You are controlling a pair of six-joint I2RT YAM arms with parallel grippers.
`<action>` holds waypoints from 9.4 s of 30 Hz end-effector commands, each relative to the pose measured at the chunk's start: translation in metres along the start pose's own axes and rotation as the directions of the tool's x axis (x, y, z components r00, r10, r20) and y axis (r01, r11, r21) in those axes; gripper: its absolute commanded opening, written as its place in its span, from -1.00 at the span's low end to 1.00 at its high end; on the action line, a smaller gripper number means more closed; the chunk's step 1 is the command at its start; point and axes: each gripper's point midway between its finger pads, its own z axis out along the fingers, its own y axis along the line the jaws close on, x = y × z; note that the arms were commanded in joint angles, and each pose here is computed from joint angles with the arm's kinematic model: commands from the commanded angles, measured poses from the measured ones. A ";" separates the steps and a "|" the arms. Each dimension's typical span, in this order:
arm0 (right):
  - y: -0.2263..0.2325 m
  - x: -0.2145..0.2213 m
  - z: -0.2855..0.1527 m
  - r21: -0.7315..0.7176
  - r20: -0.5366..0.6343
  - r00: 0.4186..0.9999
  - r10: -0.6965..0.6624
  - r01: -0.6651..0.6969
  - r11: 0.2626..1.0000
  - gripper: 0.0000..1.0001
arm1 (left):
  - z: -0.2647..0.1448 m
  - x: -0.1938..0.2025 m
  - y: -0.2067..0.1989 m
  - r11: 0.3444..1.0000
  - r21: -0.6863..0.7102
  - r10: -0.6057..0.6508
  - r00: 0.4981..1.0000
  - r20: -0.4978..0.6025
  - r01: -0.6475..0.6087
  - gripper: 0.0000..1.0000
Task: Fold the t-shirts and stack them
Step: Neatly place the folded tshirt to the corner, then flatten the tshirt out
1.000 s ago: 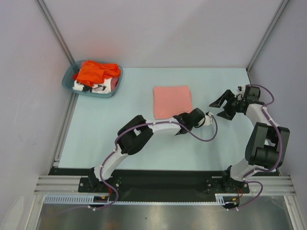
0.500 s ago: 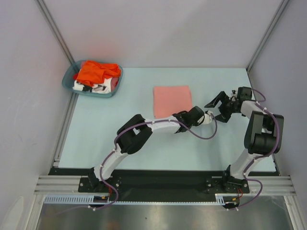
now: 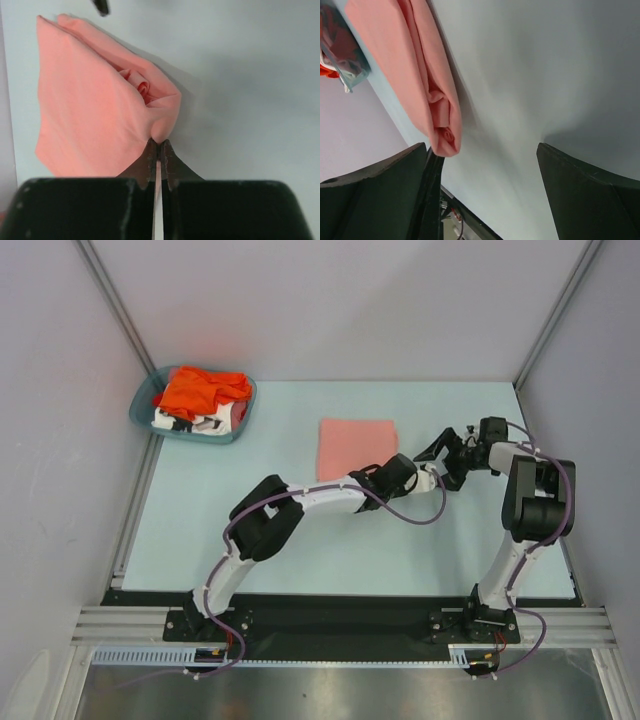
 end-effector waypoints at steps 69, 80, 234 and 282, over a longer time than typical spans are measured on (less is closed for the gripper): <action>-0.041 0.011 -0.046 0.472 0.545 0.838 -0.008 -0.299 0.829 -1.00 | -0.315 -0.015 0.048 0.544 0.398 -0.839 0.474 0.269 0.738 0.26; -0.162 0.073 -0.198 0.592 0.707 0.707 0.005 -0.595 0.544 -1.00 | -0.387 0.028 0.016 0.500 0.494 -0.863 0.459 0.212 0.712 0.25; -0.242 0.087 -0.276 0.459 0.879 0.475 0.040 -0.867 0.194 -1.00 | -0.398 0.041 0.003 0.528 0.537 -0.827 0.542 0.149 0.658 0.25; -0.118 0.042 -0.307 0.483 0.835 0.550 -0.031 -0.704 0.520 -0.96 | -0.393 0.054 -0.009 0.490 0.529 -0.846 0.525 0.096 0.693 0.32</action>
